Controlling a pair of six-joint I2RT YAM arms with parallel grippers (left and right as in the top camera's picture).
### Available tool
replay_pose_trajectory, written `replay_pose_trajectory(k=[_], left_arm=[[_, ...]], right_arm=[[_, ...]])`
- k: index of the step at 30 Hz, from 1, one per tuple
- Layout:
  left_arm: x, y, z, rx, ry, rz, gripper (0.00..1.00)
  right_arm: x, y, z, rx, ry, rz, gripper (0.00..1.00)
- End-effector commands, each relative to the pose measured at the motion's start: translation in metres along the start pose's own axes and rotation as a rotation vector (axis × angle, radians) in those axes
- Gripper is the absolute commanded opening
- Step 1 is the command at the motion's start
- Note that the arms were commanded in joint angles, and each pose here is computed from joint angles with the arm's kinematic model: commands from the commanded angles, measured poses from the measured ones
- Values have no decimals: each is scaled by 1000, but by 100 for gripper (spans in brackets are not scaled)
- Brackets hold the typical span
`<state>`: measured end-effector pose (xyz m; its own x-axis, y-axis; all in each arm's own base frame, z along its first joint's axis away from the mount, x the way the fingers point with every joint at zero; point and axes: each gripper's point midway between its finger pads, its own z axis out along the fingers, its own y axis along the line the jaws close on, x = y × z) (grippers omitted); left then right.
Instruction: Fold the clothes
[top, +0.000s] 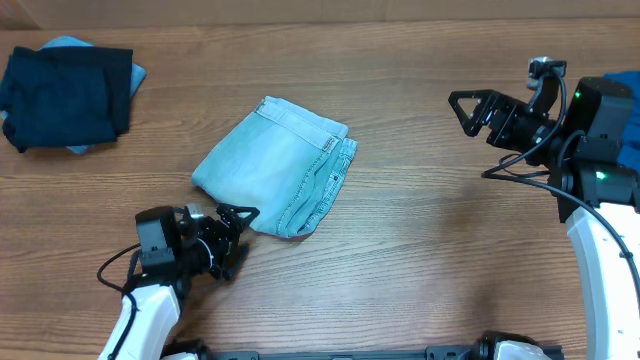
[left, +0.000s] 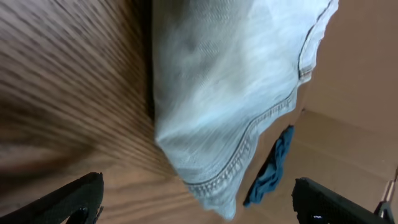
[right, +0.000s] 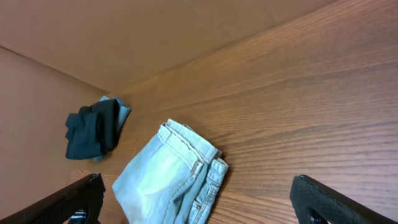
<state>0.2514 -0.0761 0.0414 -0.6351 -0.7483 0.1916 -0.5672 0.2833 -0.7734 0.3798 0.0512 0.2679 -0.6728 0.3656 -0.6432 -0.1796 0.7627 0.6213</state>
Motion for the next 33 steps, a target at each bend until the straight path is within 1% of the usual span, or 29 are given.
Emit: replay_pose_trajectory(k=[1,6,11,18,24,28,30,33], left_arm=[[-10,8,-1,-31,-69,-24,100],[-24,16,-1,-73,-142,-19,100],[-33,35,4,-142,-177,-86,100],[-42,32,24,-125,-169,-48,100],[-46,22,55,-154,-115,6,98],[-44,16,72,-168,-71,18,90],[-45,16,74,-179,-82,16,85],[-48,18,73,-187,-99,19,72]], right_arm=[[-7,5,-4,-5,-16,-21,100],[-6,5,-4,-4,-11,-17,100],[-5,4,-4,-3,-8,-15,100],[-5,4,-4,-3,-8,-15,100],[-5,4,-4,-2,-8,-14,100],[-5,4,-4,-3,-8,-14,100],[-5,4,-4,-2,-5,-12,100],[-4,4,-4,-1,-3,-9,100]])
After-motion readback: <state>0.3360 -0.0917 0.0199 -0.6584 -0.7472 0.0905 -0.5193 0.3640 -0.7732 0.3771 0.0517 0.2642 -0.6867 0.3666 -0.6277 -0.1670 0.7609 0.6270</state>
